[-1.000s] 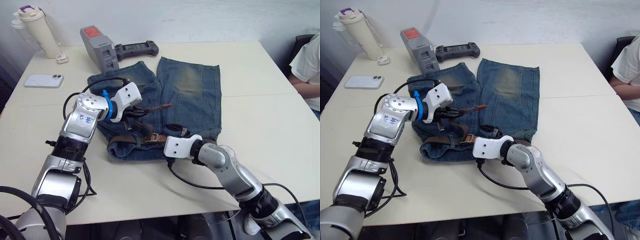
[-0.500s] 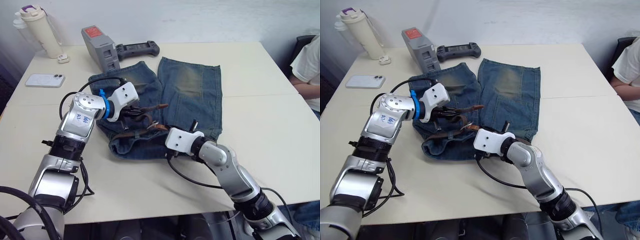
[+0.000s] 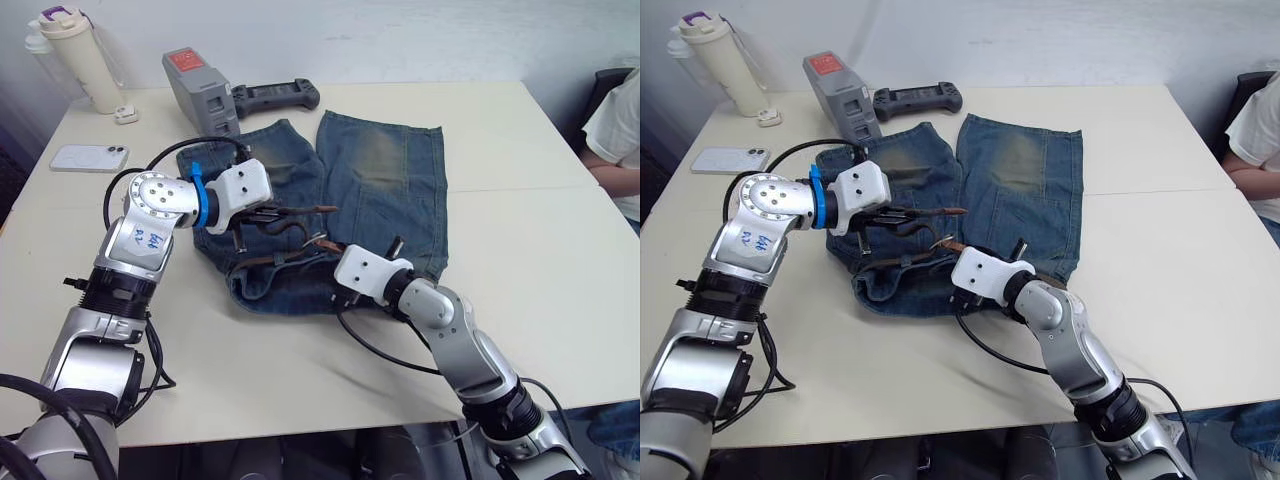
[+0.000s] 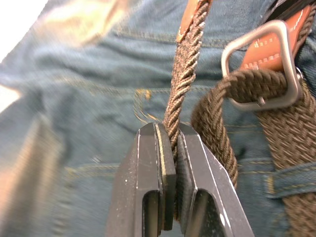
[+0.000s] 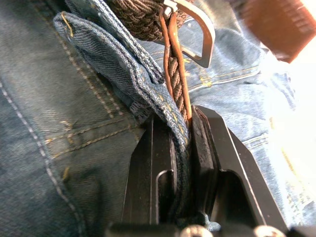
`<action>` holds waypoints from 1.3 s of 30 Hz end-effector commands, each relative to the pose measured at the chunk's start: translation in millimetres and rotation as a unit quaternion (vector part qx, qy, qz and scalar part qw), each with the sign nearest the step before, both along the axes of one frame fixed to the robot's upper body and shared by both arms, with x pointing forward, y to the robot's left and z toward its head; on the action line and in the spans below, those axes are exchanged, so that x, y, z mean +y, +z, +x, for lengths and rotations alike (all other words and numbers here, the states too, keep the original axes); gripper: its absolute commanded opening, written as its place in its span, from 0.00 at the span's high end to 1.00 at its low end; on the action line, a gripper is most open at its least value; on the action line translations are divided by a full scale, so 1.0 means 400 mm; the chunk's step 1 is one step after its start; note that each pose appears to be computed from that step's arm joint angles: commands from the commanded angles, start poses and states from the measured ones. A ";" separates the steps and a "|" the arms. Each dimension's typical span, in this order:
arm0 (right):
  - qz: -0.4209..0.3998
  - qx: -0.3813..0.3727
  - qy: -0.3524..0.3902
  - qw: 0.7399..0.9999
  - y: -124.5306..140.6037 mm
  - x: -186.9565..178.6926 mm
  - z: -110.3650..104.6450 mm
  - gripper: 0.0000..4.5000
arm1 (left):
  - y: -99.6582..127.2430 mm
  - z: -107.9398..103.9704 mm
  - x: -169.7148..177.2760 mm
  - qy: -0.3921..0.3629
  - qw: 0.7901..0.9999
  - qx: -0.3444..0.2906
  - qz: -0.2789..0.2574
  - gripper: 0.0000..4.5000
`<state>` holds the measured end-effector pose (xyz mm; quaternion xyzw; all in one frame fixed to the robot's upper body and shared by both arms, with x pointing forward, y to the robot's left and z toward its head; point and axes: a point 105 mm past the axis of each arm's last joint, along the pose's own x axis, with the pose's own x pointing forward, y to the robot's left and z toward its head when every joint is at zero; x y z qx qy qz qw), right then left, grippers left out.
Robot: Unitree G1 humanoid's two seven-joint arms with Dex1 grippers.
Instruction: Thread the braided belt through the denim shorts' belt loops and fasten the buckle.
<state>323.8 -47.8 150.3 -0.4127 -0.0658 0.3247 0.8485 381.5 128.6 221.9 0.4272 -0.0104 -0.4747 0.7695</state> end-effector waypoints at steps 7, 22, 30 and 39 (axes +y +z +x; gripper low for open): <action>-0.010 -0.016 -0.002 1.000 0.013 -0.006 -0.008 1.00 | 0.013 0.018 0.044 0.010 0.997 -0.057 0.056 1.00; -0.023 -0.013 0.004 1.000 0.008 -0.006 -0.009 1.00 | 0.031 0.001 0.036 -0.065 0.983 -0.126 0.116 1.00; -0.045 -0.029 0.000 0.999 0.011 -0.013 -0.005 1.00 | 0.023 -0.022 0.045 -0.102 0.977 -0.103 0.156 1.00; -0.057 -0.048 0.003 0.997 0.025 -0.009 -0.002 1.00 | 0.029 -0.012 0.044 -0.104 0.969 -0.113 0.193 1.00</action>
